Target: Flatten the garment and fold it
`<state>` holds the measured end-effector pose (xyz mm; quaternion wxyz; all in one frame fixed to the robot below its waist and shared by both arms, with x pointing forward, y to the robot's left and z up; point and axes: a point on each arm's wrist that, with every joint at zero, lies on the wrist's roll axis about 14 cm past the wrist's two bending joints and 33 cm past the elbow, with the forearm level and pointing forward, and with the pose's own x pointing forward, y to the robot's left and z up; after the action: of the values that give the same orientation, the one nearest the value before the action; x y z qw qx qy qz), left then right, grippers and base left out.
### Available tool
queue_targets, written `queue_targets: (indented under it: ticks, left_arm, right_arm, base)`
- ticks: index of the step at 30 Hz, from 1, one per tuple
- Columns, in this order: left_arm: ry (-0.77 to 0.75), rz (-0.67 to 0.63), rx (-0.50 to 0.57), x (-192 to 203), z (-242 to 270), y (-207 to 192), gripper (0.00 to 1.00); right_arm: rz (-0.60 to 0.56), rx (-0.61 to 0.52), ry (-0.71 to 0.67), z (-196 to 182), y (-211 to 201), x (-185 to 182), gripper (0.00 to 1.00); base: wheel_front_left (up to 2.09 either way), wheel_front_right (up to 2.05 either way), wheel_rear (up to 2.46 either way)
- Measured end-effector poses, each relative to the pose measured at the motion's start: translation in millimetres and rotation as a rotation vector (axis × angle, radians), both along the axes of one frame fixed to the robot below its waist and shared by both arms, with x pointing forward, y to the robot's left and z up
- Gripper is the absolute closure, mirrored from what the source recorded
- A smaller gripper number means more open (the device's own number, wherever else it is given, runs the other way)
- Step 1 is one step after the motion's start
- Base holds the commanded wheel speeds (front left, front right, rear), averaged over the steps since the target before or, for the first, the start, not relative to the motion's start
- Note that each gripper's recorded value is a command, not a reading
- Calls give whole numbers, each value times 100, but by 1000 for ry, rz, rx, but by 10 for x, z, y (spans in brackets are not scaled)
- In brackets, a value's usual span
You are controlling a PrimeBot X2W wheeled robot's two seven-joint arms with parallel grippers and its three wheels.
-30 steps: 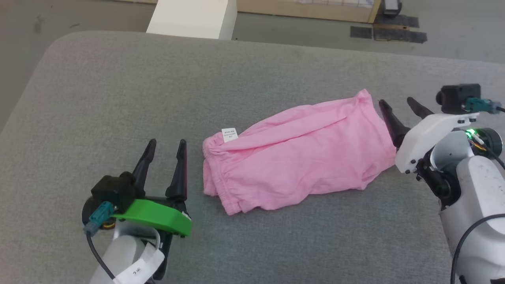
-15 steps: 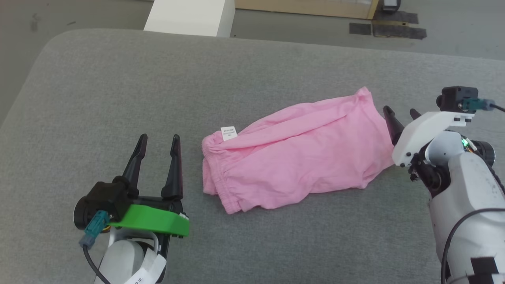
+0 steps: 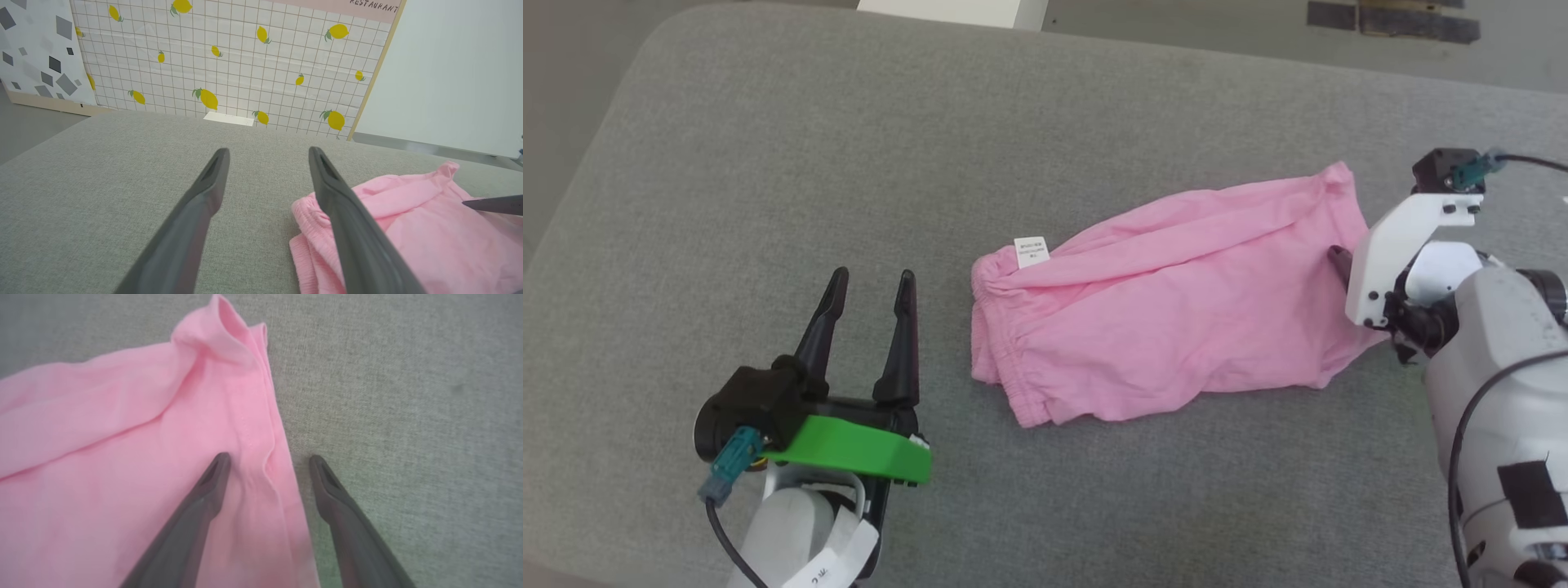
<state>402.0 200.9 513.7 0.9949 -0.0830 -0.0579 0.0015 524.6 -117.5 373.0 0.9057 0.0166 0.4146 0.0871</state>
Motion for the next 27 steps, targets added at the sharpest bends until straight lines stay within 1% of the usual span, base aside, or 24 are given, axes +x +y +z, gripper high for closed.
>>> queue_targets:
  ticks: [4,5,6,7,8,14,16,20,23,27]
  left_arm:
    - [9,6,1,6,-27,22,0]
    - [11,9,-4,4,-34,30,0]
    - [11,11,-11,4,-39,36,0]
    - [12,12,-16,4,-43,39,0]
    - [12,12,-19,7,-44,38,0]
    - [6,8,-22,10,-24,25,0]
    - [0,8,-22,5,-2,23,0]
    - [-15,9,-24,-11,51,25,0]
    - [-26,8,-24,-28,90,19,0]
    - [-34,-8,-21,-36,116,-38,0]
  right_arm:
    - [21,-15,88,-59,54,15,0]
    - [24,-17,109,-68,60,14,50]
    - [28,-18,126,-72,70,14,61]
    - [32,-20,140,-72,78,16,79]
    - [34,-20,148,-74,83,11,100]
    - [38,18,147,-42,154,-24,100]
    - [28,42,133,-24,150,-49,100]
    - [23,44,102,-2,71,-126,100]
    - [-4,33,70,32,-130,-176,100]
    - [-65,-40,29,89,-648,-264,100]
  base:
    - [0,0,0]
    - [0,0,0]
    - [0,0,0]
    - [0,0,0]
    - [0,0,0]
    - [0,0,0]
    - [0,0,0]
    - [0,0,0]
    - [0,0,0]
    - [0,0,0]
